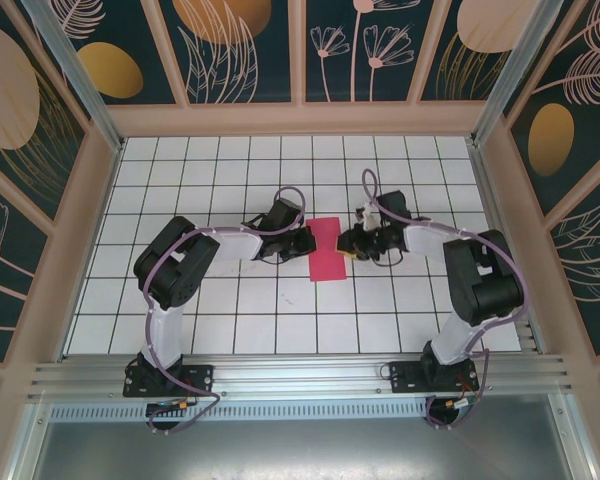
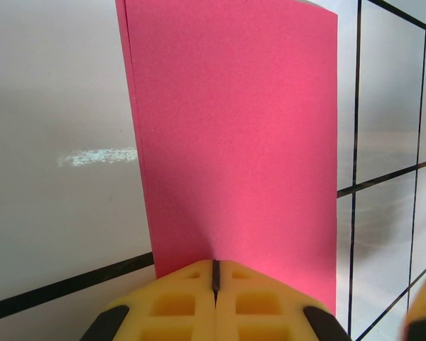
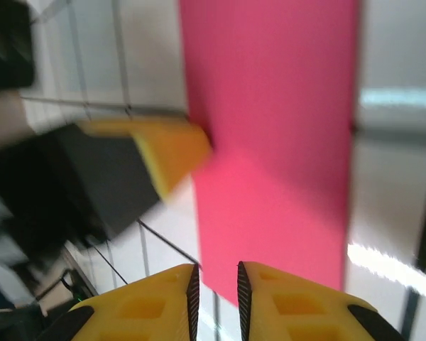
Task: Fold a paper plane with a square sheet of paper (pick it up from the middle)
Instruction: Fold the square sheet of paper in half at the center of the table.
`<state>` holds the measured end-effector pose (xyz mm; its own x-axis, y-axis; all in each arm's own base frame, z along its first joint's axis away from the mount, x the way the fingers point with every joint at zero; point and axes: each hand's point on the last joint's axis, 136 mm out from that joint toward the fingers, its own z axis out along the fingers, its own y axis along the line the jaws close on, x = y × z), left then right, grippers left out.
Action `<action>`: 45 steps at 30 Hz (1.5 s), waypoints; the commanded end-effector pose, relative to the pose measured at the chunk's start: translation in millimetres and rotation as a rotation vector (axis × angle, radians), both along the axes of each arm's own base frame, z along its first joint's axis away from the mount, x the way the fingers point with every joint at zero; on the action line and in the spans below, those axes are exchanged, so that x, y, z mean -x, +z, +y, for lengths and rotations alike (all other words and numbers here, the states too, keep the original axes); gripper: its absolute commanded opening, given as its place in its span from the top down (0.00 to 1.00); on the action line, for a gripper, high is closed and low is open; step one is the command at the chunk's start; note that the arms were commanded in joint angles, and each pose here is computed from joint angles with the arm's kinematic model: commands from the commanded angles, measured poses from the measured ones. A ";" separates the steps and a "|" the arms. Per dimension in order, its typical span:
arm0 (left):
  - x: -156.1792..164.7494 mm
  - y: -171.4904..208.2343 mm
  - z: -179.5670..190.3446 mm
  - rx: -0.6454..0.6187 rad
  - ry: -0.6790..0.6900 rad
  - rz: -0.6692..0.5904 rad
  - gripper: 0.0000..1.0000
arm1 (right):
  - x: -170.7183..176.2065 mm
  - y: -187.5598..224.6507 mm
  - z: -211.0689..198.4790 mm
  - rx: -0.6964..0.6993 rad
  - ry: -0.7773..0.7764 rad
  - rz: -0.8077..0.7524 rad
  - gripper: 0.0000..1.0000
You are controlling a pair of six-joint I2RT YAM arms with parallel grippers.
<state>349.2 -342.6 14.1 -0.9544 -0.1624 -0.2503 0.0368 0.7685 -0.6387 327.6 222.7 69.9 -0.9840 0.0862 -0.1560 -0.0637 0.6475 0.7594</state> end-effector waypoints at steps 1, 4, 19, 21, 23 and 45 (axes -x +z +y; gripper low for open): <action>28.7 -48.7 32.2 -0.169 0.004 0.126 0.94 | -35.3 1.6 6.2 0.007 0.020 -0.033 0.76; 28.5 -49.1 32.3 -0.169 0.009 0.127 0.94 | -63.1 -6.4 12.1 0.007 0.000 -0.037 0.76; 31.4 -51.8 33.2 -0.177 -0.001 0.136 0.94 | -95.4 -48.9 12.6 0.059 -0.057 0.016 0.76; 31.2 -51.6 33.4 -0.178 0.000 0.135 0.94 | -99.2 -32.2 13.9 0.035 -0.051 -0.018 0.76; 31.5 -52.0 33.7 -0.178 0.000 0.136 0.94 | -102.7 -25.3 14.4 0.026 -0.050 -0.029 0.76; 25.7 -37.5 30.6 -0.160 0.005 0.103 0.92 | -94.8 -52.7 2.9 0.182 -0.044 0.019 0.74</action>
<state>349.4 -342.4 14.4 -0.9537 -0.1547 -0.2578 0.0467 0.7707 -0.6355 428.6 234.5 24.3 -0.9797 0.1209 -0.1602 -0.0251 0.7183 0.6953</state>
